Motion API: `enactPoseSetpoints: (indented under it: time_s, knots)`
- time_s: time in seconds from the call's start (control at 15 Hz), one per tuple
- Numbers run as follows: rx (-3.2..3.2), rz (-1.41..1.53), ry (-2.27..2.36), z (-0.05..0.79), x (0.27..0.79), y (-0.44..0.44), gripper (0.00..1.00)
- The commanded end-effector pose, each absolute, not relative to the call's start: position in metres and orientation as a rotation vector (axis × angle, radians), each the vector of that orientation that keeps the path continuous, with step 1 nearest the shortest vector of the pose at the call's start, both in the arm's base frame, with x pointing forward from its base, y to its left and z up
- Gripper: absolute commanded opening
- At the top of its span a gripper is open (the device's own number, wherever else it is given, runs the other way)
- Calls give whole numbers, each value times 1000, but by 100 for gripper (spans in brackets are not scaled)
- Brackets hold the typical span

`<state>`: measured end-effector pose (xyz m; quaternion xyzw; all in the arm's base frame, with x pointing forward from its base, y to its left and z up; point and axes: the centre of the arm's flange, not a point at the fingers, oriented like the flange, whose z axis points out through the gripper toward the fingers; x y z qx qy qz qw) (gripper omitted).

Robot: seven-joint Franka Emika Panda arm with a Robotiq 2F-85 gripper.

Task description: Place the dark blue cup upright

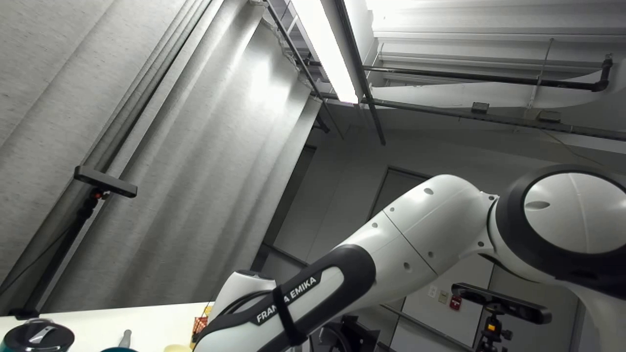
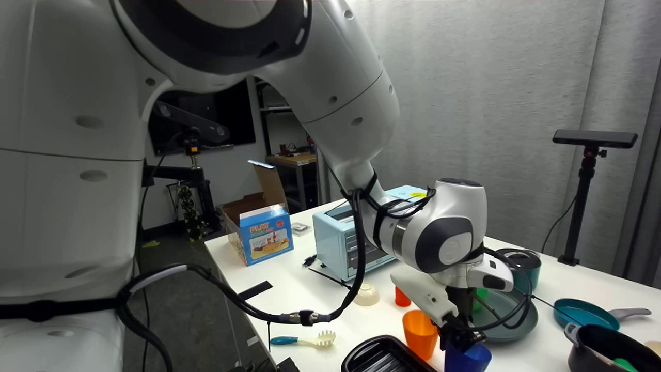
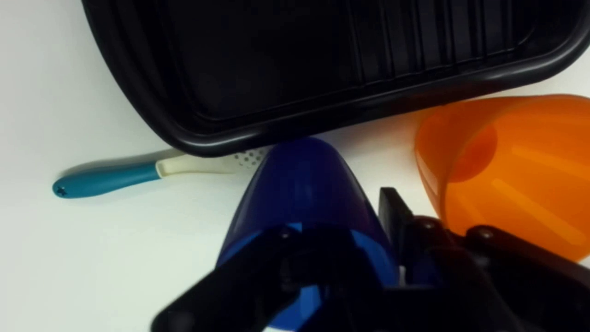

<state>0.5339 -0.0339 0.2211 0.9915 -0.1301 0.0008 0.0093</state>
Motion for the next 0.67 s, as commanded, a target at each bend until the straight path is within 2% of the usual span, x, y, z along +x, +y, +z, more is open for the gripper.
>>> enactPoseSetpoints:
  time_s: [0.0, 0.33, 0.4, 0.6]
  knots:
    - [3072, 29, -421, 218, 533, -32, 59]
    - [3076, 32, -437, 217, 533, -33, 96]
    - [3079, 41, -440, 217, 534, -33, 100]
    - [3080, 75, -445, 218, 536, -34, 100]
